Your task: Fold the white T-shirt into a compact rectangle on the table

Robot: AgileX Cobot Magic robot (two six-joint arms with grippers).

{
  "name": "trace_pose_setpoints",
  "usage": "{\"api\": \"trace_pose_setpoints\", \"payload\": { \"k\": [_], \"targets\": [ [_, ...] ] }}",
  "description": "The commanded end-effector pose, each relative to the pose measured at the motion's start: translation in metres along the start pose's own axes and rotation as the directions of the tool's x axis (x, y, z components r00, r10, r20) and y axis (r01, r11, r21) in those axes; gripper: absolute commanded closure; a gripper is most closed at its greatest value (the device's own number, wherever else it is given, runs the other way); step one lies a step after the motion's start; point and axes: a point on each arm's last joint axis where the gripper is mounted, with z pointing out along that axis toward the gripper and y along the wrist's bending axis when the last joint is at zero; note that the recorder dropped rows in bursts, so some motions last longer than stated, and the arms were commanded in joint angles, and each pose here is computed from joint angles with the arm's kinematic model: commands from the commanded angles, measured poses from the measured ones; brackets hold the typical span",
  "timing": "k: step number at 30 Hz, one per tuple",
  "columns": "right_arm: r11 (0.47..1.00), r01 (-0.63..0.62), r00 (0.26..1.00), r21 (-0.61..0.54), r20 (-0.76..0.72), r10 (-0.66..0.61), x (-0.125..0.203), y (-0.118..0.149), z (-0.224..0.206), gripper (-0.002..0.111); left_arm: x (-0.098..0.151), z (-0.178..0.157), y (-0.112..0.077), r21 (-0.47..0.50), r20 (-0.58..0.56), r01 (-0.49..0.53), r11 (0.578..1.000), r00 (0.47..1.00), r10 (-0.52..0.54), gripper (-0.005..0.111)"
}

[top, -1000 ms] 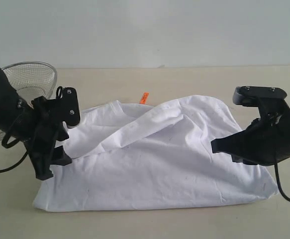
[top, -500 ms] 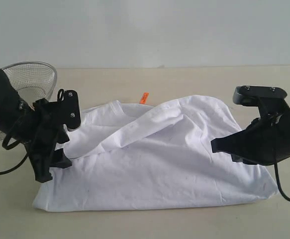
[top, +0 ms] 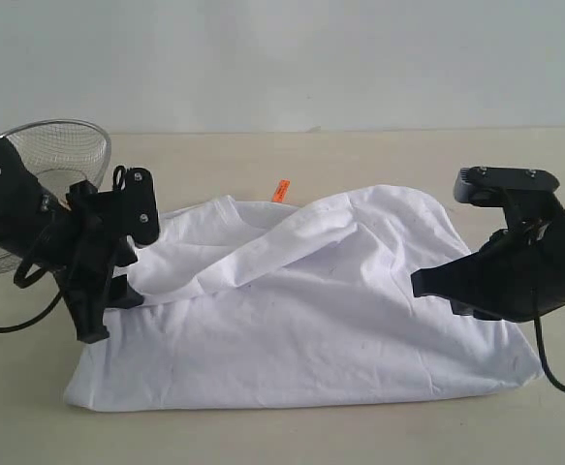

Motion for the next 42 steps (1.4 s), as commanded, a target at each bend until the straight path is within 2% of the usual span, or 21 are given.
{"api": "trace_pose_setpoints", "payload": {
  "k": [1, 9, 13, 16, 21, 27, 34, 42],
  "targets": [
    [1.000, 0.009, 1.000, -0.001, 0.010, -0.009, 0.000, 0.000, -0.002, 0.109, -0.002, 0.000, 0.001, -0.009, 0.007, -0.015, 1.000, 1.000, 0.015, 0.070],
    [1.000, 0.009, 1.000, -0.001, 0.011, -0.009, -0.001, 0.000, -0.002, 0.109, -0.001, 0.001, -0.003, 0.028, -0.003, -0.014, 0.999, 1.000, 0.015, 0.102],
    [1.000, 0.009, 1.000, 0.000, 0.025, -0.009, -0.002, 0.000, -0.002, 0.109, -0.001, 0.002, -0.001, 0.012, 0.003, -0.002, 1.000, 1.000, 0.002, 0.102],
    [1.000, 0.007, 0.999, 0.002, 0.045, -0.007, -0.004, 0.000, -0.002, 0.109, -0.003, 0.000, 0.005, -0.053, 0.021, 0.017, 0.998, 1.000, -0.016, 0.102],
    [1.000, 0.007, 0.998, 0.004, 0.061, -0.007, -0.005, 0.000, -0.002, 0.109, -0.014, -0.008, 0.025, -0.154, 0.067, 0.036, 0.987, 0.997, -0.026, 0.102],
    [1.000, 0.007, 0.998, 0.005, 0.067, -0.007, -0.006, 0.000, -0.002, 0.109, -0.034, -0.020, 0.056, -0.274, 0.125, 0.024, 0.962, 0.992, 0.010, 0.102],
    [1.000, 0.005, 0.997, 0.005, 0.077, -0.005, -0.006, 0.000, -0.002, 0.109, -0.036, -0.006, 0.081, -0.286, 0.128, 0.051, 0.957, 0.992, -0.014, 0.102],
    [1.000, 0.005, 0.994, 0.010, 0.113, -0.006, -0.010, 0.000, -0.002, 0.109, -0.005, 0.001, 0.096, -0.272, 0.089, 0.130, 0.953, 0.990, -0.110, 0.102]
  ]
}}
